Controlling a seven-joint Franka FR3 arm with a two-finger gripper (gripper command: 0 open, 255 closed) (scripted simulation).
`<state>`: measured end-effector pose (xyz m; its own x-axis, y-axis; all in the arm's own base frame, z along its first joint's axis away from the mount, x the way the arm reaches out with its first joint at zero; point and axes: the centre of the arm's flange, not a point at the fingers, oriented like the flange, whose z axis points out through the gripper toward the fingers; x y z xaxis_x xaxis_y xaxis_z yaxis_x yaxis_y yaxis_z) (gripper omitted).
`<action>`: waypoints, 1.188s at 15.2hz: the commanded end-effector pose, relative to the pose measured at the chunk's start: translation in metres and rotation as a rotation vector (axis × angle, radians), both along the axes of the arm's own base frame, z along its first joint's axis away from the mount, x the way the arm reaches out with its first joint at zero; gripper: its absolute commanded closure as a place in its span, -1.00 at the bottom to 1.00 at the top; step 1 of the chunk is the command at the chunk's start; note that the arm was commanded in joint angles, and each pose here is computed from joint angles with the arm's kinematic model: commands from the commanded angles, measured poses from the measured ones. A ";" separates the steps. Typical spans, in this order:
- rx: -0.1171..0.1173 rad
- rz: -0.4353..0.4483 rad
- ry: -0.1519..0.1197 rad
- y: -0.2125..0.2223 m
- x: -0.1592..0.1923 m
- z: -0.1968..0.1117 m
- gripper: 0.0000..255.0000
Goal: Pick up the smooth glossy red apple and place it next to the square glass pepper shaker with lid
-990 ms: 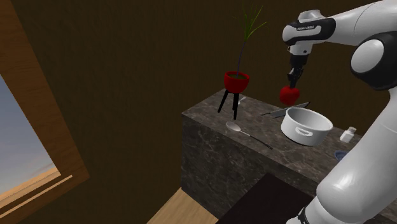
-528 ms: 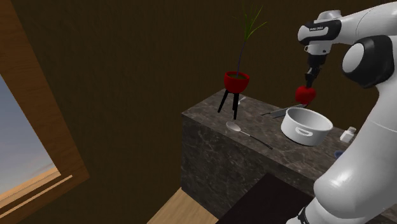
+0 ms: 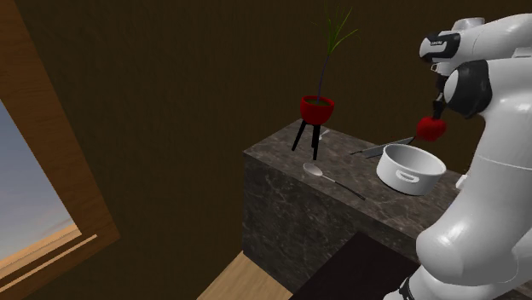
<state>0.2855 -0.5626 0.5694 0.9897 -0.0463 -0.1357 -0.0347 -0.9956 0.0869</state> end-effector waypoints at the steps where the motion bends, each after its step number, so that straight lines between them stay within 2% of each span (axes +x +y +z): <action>1: 0.000 0.003 0.000 -0.023 -0.015 0.000 1.00; 12: 0.000 0.003 0.000 -0.140 -0.099 0.000 1.00; 18: 0.000 0.003 0.000 -0.140 -0.099 -0.031 1.00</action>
